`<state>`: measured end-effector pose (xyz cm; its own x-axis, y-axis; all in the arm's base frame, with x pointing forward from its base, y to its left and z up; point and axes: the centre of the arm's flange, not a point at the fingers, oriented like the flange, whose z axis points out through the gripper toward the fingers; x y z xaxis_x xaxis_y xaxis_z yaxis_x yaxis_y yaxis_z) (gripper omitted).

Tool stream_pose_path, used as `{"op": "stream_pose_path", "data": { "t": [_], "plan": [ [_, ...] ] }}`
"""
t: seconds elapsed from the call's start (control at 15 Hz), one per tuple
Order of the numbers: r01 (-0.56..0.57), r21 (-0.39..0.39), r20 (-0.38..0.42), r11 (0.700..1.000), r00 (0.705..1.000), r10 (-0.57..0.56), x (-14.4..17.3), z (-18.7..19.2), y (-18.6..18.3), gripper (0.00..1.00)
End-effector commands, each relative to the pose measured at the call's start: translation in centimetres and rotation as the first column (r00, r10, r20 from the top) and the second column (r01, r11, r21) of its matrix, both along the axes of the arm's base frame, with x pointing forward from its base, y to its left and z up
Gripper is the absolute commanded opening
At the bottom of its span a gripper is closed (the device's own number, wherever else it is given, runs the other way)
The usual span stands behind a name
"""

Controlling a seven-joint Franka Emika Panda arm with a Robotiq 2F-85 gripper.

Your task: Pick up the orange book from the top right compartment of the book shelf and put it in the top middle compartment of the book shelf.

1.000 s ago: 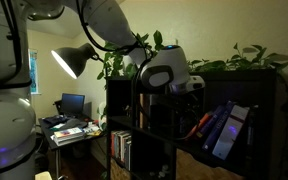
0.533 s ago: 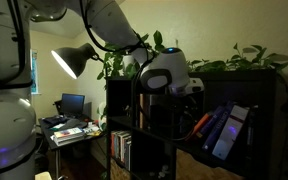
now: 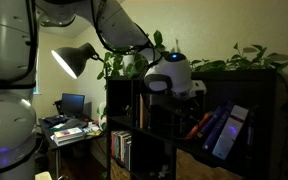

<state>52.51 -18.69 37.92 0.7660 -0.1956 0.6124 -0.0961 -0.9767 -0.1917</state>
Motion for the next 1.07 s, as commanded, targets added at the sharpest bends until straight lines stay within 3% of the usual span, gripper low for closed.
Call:
{"op": "stream_pose_path", "data": {
  "t": [0.0,0.33,0.67,1.0],
  "plan": [
    [-0.012,-0.009,0.008,1.000,1.000,0.012,0.1,-0.1,-0.1,1.00],
    [-0.026,-0.023,0.016,0.999,1.000,0.027,0.2,-0.2,-0.3,1.00],
    [-0.071,-0.079,0.081,0.994,0.994,0.077,0.4,-0.8,-2.9,1.00],
    [-0.070,-0.071,0.133,0.995,0.988,0.079,0.6,-1.2,-4.8,1.00]
  ]
}}
